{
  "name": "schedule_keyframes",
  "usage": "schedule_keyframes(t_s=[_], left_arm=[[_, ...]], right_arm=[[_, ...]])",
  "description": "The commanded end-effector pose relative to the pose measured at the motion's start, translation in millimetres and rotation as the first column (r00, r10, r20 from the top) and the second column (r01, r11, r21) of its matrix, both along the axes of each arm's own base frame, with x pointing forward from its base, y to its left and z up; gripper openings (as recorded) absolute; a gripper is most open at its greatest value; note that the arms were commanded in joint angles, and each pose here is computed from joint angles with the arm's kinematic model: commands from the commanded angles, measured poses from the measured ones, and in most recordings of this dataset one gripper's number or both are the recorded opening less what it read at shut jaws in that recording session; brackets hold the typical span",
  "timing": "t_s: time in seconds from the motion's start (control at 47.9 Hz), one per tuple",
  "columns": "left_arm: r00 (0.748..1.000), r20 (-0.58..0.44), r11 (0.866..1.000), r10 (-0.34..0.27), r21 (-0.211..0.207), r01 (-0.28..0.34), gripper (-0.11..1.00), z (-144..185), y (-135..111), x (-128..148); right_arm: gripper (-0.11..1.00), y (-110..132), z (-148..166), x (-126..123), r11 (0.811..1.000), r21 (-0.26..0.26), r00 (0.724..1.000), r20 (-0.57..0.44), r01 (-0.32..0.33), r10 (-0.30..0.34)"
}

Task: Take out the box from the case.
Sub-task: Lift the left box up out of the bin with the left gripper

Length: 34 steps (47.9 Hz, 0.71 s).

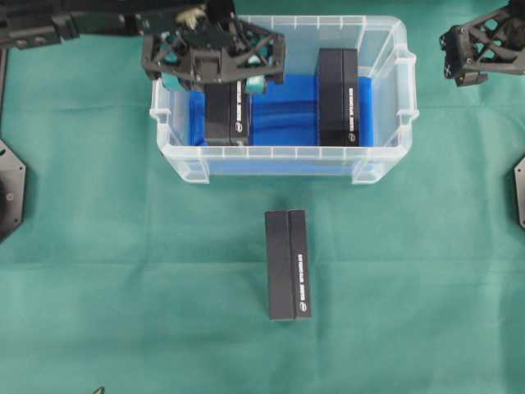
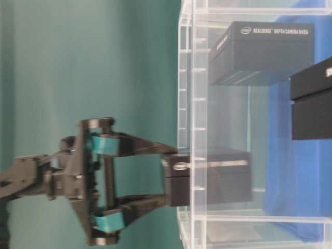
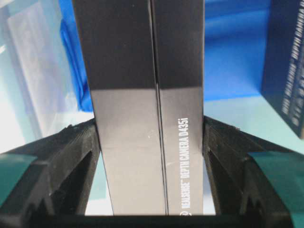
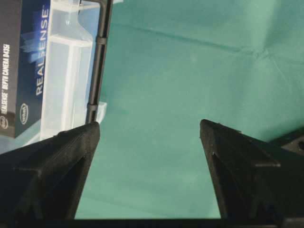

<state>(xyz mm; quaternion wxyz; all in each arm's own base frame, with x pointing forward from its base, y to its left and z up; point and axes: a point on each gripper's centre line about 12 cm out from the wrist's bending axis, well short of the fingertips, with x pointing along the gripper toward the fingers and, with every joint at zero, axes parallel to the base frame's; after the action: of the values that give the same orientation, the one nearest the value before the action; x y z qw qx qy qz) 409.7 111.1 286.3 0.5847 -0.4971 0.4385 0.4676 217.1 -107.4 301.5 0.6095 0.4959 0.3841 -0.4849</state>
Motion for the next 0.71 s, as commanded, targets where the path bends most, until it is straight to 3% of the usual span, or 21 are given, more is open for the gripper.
schedule_keyframes(t_s=[0.0,0.501,0.689], left_arm=[[0.996,0.09,1.0,0.0,0.026,-0.003,0.6,42.4,-1.0,-5.7],[0.993,0.116,0.999,0.014,0.03,-0.018,0.6,122.1,-7.1,-29.0],[0.995,0.1,0.999,0.02,0.028,-0.023,0.6,133.7,-8.0,-34.0]], right_arm=[[0.85,0.2,5.7,-0.8,1.0,-0.012,1.0,0.022,-0.002,0.002],[0.85,1.1,6.8,-4.3,1.0,-0.016,1.0,0.028,0.001,-0.001],[0.85,1.7,7.2,-4.3,1.0,-0.015,1.0,0.03,0.0,0.001]])
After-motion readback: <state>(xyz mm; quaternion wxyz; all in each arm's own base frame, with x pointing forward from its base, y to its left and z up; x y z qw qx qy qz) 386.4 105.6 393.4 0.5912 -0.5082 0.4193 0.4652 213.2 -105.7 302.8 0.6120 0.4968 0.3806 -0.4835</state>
